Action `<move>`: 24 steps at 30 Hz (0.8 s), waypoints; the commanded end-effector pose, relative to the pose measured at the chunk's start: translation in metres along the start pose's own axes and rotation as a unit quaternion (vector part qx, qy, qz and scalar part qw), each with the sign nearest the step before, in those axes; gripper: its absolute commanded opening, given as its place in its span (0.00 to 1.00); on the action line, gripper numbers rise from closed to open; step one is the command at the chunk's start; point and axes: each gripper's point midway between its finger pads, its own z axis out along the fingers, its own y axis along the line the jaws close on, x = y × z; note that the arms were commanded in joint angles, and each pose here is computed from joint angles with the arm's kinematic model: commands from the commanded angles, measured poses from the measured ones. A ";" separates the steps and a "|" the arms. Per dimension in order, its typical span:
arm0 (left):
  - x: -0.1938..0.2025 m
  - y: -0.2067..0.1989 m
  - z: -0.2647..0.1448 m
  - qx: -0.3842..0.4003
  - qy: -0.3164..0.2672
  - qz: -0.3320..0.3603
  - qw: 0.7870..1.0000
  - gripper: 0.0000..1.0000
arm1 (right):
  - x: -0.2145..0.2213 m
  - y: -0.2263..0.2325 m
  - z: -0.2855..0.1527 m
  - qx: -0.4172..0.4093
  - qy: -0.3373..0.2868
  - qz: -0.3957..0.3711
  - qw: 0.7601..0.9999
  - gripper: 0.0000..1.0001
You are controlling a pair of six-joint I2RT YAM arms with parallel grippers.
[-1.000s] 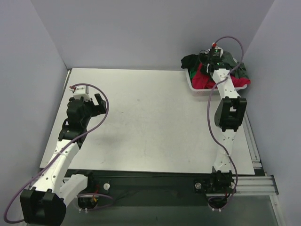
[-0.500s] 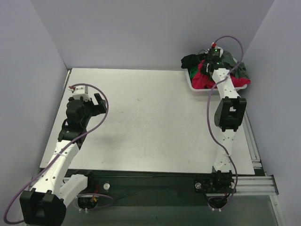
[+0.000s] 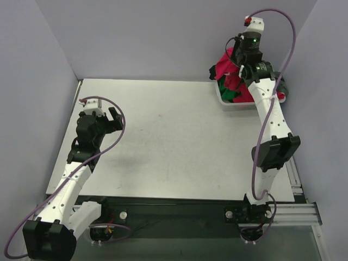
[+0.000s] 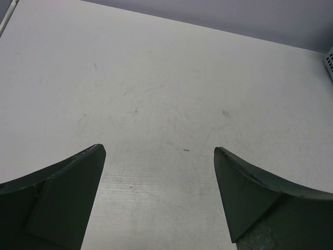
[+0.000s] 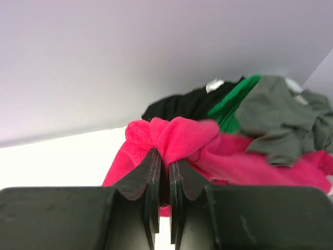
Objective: Fold and stack the t-shirts
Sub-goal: Grab crumpled tshirt from bin with the right arm, then move the tshirt to the center of the board
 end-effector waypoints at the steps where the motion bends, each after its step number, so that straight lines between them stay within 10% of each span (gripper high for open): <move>1: -0.022 -0.008 -0.001 0.017 -0.037 -0.001 0.999 0.97 | -0.066 -0.007 -0.039 0.004 -0.085 0.001 0.996 0.00; 24: -0.034 -0.035 -0.017 0.075 -0.055 0.008 0.996 0.97 | -0.164 0.175 -0.310 -0.284 -0.287 -0.095 0.910 0.00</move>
